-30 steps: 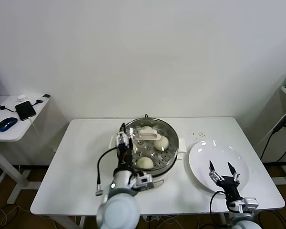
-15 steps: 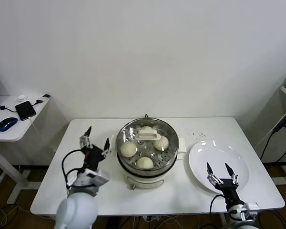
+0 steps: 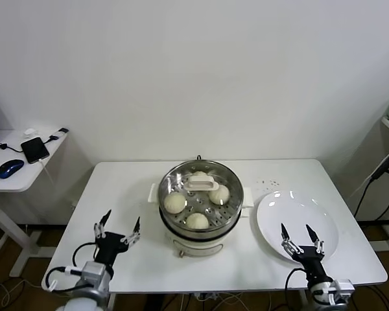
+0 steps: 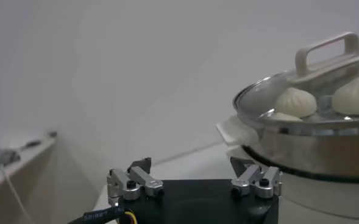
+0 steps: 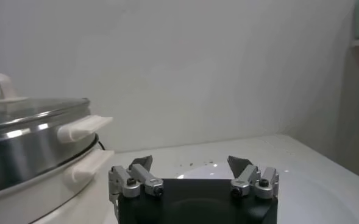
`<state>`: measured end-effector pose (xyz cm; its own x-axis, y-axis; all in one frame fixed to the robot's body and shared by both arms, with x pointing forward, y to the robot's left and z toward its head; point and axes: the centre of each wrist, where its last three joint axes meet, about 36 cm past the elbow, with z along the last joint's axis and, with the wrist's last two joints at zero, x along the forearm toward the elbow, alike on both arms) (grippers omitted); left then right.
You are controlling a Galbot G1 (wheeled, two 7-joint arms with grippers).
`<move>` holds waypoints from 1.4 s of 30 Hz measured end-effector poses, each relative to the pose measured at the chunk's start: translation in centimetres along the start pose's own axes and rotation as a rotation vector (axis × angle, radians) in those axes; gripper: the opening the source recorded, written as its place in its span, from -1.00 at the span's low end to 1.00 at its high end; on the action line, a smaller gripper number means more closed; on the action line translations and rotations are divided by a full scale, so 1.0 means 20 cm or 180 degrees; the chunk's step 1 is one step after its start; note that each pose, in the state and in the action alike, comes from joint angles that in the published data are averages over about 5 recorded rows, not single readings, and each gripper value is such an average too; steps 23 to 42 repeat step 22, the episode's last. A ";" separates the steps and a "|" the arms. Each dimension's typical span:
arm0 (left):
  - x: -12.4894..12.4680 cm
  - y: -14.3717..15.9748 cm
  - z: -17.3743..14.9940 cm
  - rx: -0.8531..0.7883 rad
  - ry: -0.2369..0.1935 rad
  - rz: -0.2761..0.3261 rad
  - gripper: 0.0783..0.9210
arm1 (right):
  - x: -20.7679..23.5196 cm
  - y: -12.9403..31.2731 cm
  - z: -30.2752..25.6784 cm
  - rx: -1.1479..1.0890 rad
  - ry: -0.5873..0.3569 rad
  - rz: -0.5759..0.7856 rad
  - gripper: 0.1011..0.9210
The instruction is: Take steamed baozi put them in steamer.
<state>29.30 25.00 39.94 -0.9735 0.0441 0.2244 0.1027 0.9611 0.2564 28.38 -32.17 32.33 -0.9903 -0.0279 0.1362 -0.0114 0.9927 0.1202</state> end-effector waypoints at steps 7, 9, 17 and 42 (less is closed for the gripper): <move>0.08 0.01 0.06 0.0325 0.0003 0.0025 0.77 | 0.05 -0.02 -0.01 0.0094 0.0004 -0.0050 0.76; 0.10 0.01 0.06 0.0388 -0.0012 0.0019 0.77 | 0.06 -0.03 -0.02 0.0132 0.0020 -0.0071 0.76; 0.13 0.02 0.08 0.0556 -0.0048 0.0023 0.77 | 0.09 -0.04 -0.06 0.0221 0.0071 -0.0127 0.76; 0.14 0.02 0.07 0.0602 -0.0084 0.0037 0.77 | 0.09 -0.02 -0.06 0.0242 0.0073 -0.0157 0.76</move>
